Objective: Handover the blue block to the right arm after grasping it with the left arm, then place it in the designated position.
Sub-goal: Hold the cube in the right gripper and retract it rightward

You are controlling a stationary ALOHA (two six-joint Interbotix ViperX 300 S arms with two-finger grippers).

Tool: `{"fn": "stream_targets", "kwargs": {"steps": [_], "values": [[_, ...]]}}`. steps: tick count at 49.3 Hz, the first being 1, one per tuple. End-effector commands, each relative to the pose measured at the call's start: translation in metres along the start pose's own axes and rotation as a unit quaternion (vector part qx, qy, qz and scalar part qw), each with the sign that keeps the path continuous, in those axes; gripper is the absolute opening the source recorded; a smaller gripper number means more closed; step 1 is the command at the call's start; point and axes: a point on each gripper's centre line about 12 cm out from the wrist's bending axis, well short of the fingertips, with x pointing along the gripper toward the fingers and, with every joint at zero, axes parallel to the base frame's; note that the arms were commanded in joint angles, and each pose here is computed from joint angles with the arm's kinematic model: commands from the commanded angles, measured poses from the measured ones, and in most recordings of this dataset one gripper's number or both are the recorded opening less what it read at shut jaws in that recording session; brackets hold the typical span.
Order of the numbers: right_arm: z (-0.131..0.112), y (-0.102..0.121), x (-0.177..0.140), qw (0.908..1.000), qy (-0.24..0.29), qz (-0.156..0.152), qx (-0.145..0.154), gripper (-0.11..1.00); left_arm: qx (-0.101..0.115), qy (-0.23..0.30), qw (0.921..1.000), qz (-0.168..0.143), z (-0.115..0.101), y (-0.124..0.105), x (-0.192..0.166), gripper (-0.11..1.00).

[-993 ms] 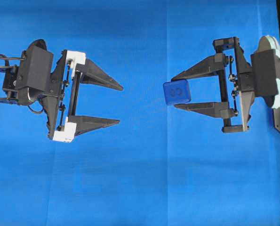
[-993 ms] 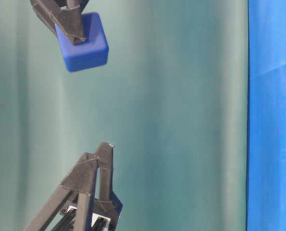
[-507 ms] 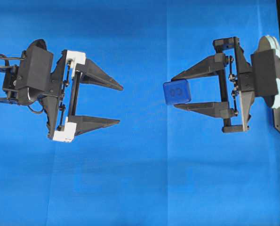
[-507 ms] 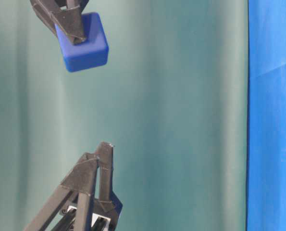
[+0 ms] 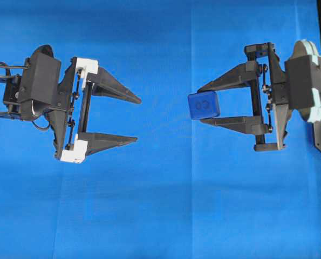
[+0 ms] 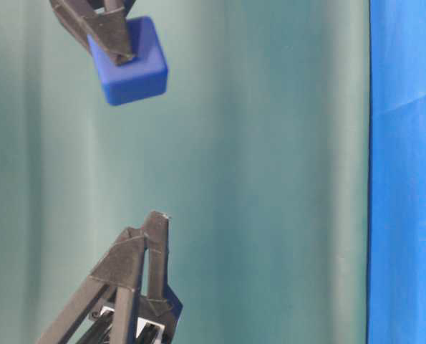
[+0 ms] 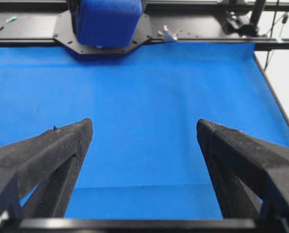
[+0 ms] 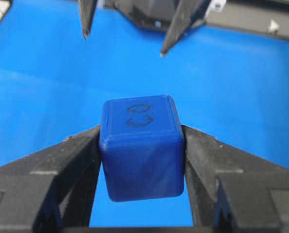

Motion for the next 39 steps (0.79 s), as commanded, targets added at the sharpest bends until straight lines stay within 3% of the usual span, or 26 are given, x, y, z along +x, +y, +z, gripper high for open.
{"fn": "stream_targets", "kwargs": {"steps": [1,21,39], "values": [[0.012,0.002,-0.004,0.9999,-0.005,-0.001,0.009,0.43,0.001,-0.021,0.9998,0.000,0.013,0.000,-0.002,0.93],[-0.005,0.004,-0.006,0.9960,0.081,-0.022,0.030,0.42,0.002,-0.022,0.9998,0.000,0.014,0.000,-0.003,0.93],[-0.007,0.003,-0.007,0.9951,0.088,-0.026,0.036,0.42,0.001,-0.022,0.9998,0.000,0.014,0.000,-0.003,0.93]]}}
